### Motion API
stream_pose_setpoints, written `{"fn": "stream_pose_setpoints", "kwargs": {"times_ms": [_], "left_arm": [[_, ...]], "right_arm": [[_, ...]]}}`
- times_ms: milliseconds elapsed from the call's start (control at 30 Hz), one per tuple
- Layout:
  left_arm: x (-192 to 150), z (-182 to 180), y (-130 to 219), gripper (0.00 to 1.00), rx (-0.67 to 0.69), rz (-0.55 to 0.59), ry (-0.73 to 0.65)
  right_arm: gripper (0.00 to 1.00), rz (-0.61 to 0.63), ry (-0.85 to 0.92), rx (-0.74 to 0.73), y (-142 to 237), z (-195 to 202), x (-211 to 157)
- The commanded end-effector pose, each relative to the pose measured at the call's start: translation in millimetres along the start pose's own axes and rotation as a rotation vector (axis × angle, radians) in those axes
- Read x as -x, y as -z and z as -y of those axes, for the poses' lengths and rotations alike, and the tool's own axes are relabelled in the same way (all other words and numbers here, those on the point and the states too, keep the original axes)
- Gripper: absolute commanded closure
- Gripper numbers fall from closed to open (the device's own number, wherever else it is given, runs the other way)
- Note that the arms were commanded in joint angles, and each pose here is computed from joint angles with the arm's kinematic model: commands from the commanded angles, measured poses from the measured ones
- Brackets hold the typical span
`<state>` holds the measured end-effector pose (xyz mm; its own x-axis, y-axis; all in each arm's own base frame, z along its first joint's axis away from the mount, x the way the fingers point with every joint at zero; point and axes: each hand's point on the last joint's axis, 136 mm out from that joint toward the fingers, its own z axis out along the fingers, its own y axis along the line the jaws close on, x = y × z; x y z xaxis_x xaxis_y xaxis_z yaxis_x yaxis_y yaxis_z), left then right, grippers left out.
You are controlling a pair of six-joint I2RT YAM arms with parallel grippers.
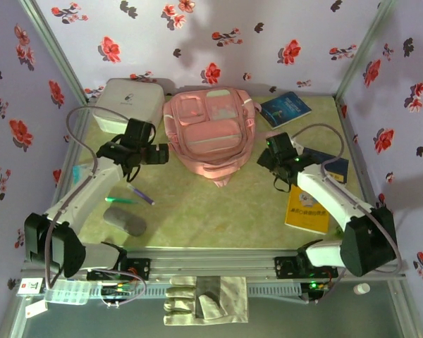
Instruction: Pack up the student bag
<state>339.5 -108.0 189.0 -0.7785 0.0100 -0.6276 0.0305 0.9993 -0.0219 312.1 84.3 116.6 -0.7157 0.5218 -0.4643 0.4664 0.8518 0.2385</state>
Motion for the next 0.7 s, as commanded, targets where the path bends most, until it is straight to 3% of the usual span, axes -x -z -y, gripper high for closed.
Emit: {"fn": "stream_pose_setpoints", "kwargs": {"times_ms": [0,300,667], "left_arm": [[9,10,3,0.00,-0.065,0.041,-0.013],[4,23,0,0.00,-0.135,0.017,-0.033],[3,37,-3,0.00,-0.200,-0.021,-0.035]], "right_arm": [[0.13,-0.070,0.069,-0.174,-22,47,-13],[0.12,-0.164,0.052,-0.279,-62,83,-16],[0.15,-0.321,-0.164,-0.049,-81,47,-65]]}}
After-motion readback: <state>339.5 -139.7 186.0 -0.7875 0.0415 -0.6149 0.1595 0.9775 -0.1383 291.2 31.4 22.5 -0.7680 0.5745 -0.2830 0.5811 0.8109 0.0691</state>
